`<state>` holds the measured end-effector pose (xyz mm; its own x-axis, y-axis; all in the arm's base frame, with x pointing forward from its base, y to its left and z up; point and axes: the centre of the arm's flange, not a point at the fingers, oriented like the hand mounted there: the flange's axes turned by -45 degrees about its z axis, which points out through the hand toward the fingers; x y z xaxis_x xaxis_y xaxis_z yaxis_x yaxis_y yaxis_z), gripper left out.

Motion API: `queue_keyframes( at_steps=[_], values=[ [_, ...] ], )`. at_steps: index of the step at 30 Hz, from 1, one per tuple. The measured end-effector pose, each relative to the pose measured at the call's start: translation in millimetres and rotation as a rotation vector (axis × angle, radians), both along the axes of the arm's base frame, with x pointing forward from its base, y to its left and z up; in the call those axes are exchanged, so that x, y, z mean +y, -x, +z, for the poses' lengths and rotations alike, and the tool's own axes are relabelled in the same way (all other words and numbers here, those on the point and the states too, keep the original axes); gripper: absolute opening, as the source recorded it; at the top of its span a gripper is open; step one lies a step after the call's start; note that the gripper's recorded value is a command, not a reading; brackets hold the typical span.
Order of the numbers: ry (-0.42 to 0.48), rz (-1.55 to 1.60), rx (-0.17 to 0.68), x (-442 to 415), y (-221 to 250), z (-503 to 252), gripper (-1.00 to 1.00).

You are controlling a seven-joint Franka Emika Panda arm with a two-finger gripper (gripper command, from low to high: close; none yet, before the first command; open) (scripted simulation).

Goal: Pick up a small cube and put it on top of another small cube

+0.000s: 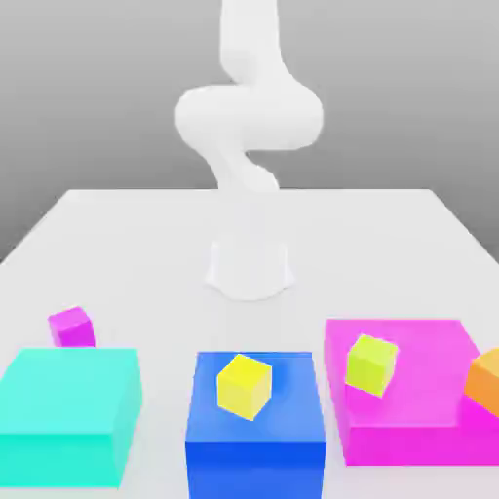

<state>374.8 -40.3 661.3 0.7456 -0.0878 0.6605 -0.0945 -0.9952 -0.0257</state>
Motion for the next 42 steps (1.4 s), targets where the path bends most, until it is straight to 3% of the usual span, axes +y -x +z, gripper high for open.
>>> queue_keyframes(
  at_steps=[4, 9, 13, 18, 19, 26, 27, 34, 42],
  values=[
    [-0.045, -0.158, 0.143, -79.1, -26.6, -99.0, 0.0],
    [-0.117, -0.354, 0.312, -168.4, -8.6, -224.0, 0.0],
    [-0.193, -0.52, 0.449, -224.7, 43.7, -325.1, 0.0],
    [-0.317, -0.751, 0.621, -261.5, 152.7, -440.5, 0.0],
    [-0.323, -0.75, 0.642, -257.0, 157.5, -454.6, 0.0],
    [-0.336, -0.781, 0.66, -259.6, 172.7, -521.6, 0.0],
    [-0.337, -0.781, 0.66, -258.8, 173.0, -526.5, -1.0],
    [-0.338, -0.781, 0.661, -258.8, 172.8, -525.4, -1.0],
    [-0.347, -0.79, 0.656, -260.5, 167.3, -460.3, -1.0]
  ],
)
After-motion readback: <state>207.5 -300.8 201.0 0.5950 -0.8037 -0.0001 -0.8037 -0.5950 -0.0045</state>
